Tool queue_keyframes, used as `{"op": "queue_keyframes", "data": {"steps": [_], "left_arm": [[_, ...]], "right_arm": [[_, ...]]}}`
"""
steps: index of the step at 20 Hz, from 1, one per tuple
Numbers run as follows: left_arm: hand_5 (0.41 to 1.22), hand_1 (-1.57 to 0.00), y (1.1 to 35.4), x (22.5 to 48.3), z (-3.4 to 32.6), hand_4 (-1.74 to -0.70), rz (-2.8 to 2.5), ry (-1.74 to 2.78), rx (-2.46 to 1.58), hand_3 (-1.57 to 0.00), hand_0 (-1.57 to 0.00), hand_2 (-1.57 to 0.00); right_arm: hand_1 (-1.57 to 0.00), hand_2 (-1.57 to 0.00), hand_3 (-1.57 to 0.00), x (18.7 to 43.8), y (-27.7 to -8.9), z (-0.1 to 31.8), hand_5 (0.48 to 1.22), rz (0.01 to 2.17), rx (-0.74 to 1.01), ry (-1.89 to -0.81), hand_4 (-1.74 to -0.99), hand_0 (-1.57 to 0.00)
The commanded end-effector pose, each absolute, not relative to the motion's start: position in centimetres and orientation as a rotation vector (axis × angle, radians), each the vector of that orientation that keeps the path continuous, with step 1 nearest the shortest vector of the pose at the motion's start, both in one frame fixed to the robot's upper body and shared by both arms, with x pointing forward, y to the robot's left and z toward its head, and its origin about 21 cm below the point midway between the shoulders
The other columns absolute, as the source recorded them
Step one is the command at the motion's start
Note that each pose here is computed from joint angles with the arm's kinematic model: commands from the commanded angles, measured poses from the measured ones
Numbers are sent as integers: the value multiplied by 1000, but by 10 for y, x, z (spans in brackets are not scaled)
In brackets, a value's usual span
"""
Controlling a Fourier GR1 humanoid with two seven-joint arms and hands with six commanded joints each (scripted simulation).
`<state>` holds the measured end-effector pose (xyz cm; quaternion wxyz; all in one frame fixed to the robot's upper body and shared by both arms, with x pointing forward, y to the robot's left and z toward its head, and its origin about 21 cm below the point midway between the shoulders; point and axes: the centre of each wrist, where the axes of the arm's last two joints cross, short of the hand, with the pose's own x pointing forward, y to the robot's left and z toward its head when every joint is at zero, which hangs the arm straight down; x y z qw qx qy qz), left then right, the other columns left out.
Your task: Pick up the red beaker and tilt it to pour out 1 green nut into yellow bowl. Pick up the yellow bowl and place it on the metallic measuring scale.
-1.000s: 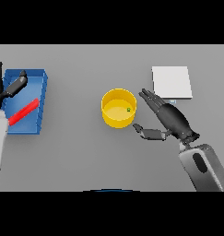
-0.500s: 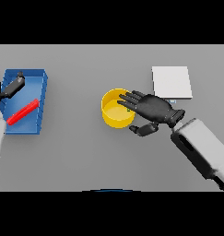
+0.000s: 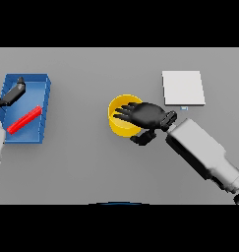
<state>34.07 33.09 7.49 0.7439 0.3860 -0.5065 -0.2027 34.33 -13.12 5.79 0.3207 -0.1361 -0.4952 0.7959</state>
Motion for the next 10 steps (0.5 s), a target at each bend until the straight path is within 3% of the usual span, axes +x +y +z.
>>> {"op": "queue_keyframes", "data": {"steps": [1, 10], "left_arm": [[699, 1, 334, 341, 78, -743, -438, -1108, 852, 1, 1, 1], [697, 1, 336, 341, 76, -744, -434, -1110, 839, 1, 1, 1]], "right_arm": [[1, 1, 1, 345, -126, 59, 733, 2105, -365, -1291, -1255, 1], [1, -3, -28, 355, -119, 51, 749, 2150, -338, -1153, -1282, 1]]}}
